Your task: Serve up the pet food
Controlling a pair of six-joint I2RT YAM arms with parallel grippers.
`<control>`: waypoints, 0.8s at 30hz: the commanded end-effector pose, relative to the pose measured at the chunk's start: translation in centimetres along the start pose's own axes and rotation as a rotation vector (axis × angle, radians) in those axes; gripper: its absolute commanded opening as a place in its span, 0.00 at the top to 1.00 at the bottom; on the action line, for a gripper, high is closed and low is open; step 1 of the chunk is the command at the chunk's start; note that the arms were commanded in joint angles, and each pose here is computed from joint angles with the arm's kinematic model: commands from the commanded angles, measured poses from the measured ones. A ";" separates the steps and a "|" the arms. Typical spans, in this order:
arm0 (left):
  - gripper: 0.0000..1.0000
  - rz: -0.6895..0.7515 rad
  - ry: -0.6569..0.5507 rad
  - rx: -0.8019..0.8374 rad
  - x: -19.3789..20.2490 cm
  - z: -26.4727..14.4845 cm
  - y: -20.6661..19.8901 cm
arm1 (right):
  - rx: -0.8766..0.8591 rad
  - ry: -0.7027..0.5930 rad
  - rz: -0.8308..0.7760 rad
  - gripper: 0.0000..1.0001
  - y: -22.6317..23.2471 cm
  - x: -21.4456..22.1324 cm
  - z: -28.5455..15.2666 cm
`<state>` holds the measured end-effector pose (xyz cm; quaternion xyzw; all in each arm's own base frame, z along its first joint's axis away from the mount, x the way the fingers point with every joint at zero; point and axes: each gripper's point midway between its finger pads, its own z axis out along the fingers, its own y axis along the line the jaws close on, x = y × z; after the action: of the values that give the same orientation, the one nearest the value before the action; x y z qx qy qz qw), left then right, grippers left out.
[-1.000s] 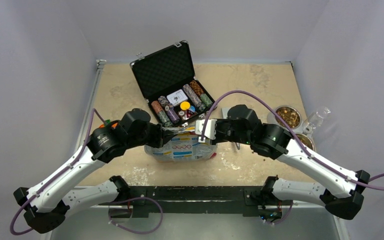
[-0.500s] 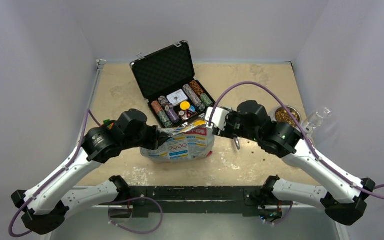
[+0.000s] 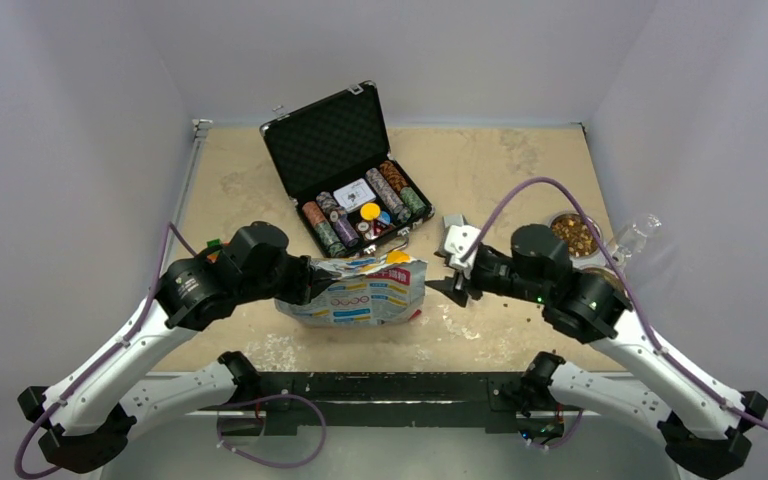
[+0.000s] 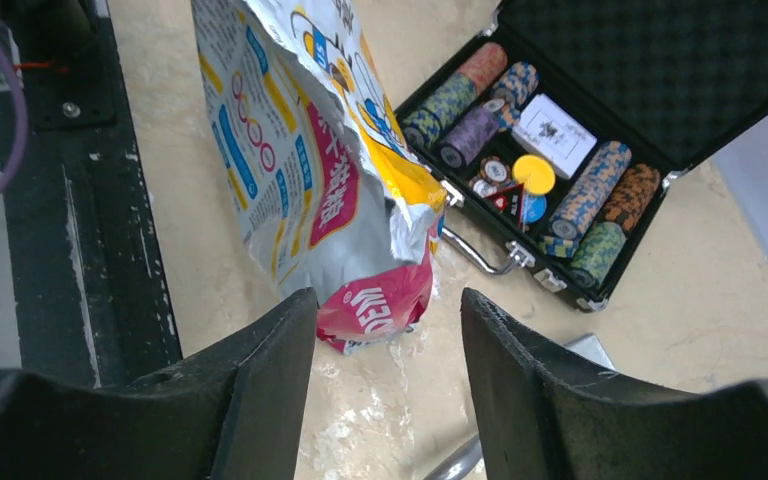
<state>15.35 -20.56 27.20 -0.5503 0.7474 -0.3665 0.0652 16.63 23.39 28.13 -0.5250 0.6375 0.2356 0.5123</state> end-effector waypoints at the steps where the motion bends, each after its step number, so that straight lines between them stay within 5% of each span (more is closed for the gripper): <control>1: 1.00 -0.180 0.034 0.106 0.7 -1.9 -3.6 | 0.017 -0.173 0.026 0.40 1.0 -2.4 -3.0; 6: 1.00 -0.193 0.058 0.101 1.3 -1.8 -4.0 | -0.047 -0.313 0.029 0.38 2.3 -3.9 -2.4; 16: 1.00 -0.170 0.057 0.082 1.6 -2.7 -4.1 | -0.028 -0.281 -0.058 0.42 0.2 -4.1 2.3; 19: 1.00 -0.170 0.039 0.073 1.2 -2.9 -3.7 | -0.071 -0.272 -0.130 0.51 0.5 -4.3 3.2; 21: 0.89 -0.163 0.031 0.074 1.1 -2.9 -3.6 | -0.115 -0.267 -0.135 0.64 1.0 -4.7 3.5; 24: 0.59 -0.111 0.036 0.076 1.5 -2.6 -4.0 | -0.138 -0.285 -0.136 0.86 1.3 -5.2 3.4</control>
<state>15.37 -20.58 27.86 -0.5518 0.7549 -0.3488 0.0633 17.41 27.96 27.82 -0.5450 0.5628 0.2926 0.5483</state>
